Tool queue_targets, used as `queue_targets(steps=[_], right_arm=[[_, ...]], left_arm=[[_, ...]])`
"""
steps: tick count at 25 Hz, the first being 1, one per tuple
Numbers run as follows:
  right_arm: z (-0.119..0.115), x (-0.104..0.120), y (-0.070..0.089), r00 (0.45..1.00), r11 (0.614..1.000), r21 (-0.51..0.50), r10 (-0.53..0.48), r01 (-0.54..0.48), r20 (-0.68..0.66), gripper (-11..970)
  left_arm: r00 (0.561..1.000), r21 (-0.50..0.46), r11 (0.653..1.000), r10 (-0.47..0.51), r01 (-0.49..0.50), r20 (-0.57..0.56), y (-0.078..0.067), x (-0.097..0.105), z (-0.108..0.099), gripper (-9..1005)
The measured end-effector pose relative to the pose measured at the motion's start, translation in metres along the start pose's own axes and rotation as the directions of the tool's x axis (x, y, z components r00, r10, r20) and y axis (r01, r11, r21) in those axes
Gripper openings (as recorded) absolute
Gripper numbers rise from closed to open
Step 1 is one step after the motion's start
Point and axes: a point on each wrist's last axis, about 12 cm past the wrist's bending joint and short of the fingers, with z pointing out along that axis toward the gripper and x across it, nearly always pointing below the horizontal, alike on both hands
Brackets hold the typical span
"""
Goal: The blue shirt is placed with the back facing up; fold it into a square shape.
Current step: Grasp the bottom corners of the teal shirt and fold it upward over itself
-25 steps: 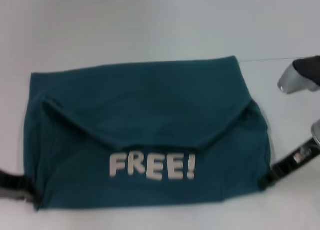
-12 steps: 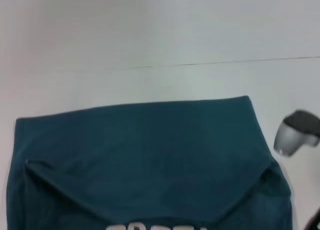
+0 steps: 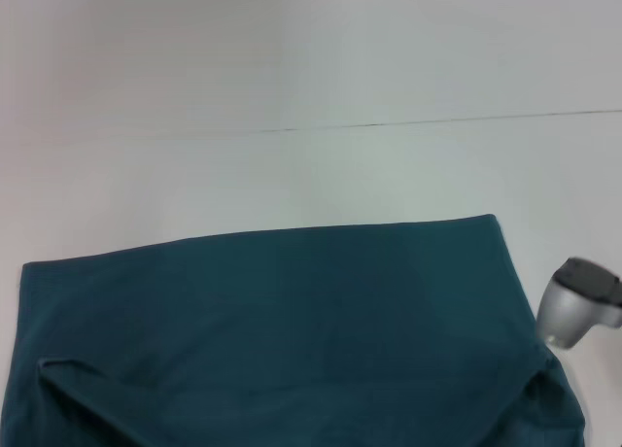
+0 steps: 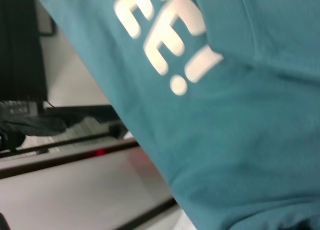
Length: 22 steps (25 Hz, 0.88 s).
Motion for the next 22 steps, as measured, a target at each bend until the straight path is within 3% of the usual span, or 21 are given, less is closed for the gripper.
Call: queue_targets(steps=[5, 9, 10, 14, 22], right_arm=[[-0.027, 0.010, -0.011, 0.992, 1.000, -0.015, -0.012, 0.014, 0.129, 117], [-0.070, 0.024, -0.027, 0.945, 0.999, -0.033, 0.025, -0.015, 0.325, 117], [-0.079, 0.026, -0.030, 0.929, 0.999, -0.040, 0.037, -0.024, 0.367, 117], [-0.104, 0.029, -0.036, 0.876, 0.998, -0.039, 0.062, -0.049, 0.479, 118], [-0.128, 0.013, -0.043, 0.800, 0.990, 0.003, 0.111, -0.140, 0.589, 120]], left_arm=[[0.994, 0.017, 1.000, 0.024, -0.026, 0.106, 0.001, 0.000, -0.023, 17], [0.979, 0.031, 0.998, 0.047, -0.055, 0.199, 0.001, -0.006, -0.043, 17], [0.961, 0.035, 0.996, 0.074, -0.087, 0.268, -0.002, -0.012, -0.058, 17], [0.927, 0.027, 0.989, 0.126, -0.145, 0.352, -0.011, -0.025, -0.076, 17], [0.827, -0.095, 0.977, 0.214, -0.193, 0.520, -0.024, -0.057, -0.114, 16]])
